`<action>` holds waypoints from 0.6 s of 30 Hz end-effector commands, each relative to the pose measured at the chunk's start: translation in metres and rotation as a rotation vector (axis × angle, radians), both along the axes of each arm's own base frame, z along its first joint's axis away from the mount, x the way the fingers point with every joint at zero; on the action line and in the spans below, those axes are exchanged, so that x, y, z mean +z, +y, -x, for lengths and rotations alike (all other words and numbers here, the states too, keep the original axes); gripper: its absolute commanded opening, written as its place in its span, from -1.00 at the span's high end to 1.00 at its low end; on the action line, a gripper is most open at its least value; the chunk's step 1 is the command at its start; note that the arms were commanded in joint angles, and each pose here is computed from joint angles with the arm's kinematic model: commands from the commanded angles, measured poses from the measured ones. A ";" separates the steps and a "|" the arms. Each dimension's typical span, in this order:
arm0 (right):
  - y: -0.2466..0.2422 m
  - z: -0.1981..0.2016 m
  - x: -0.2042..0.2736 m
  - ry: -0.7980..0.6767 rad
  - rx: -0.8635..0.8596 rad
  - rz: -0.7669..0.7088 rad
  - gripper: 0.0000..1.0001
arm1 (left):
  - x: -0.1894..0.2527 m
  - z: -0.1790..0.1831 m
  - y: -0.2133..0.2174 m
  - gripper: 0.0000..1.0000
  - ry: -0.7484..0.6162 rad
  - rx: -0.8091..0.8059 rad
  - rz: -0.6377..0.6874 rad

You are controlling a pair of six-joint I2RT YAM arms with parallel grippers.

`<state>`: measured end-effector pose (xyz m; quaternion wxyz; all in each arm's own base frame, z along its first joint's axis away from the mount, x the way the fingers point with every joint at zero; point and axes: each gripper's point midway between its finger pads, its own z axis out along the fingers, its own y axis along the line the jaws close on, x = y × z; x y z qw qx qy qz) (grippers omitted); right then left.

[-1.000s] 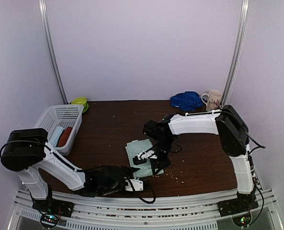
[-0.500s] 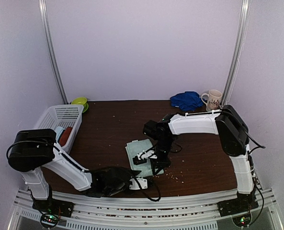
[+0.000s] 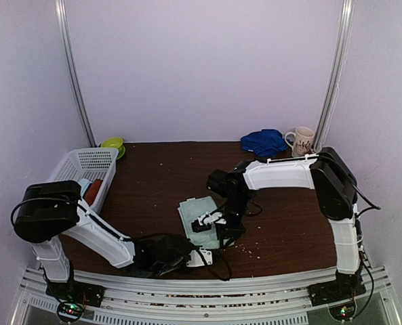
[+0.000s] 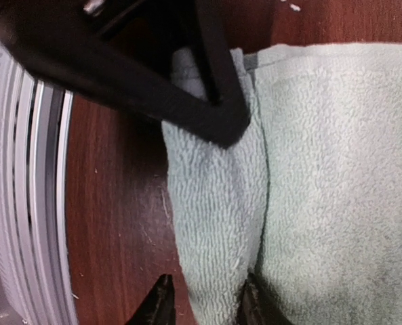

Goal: Roll the towels
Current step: Roll the towel at the center of the board.

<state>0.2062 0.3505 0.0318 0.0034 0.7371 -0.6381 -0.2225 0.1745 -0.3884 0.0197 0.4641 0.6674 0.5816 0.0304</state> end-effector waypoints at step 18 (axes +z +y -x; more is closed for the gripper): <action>-0.064 -0.054 0.097 -0.777 -0.004 -0.446 -0.43 | -0.002 0.016 0.004 1.00 0.519 -0.055 0.089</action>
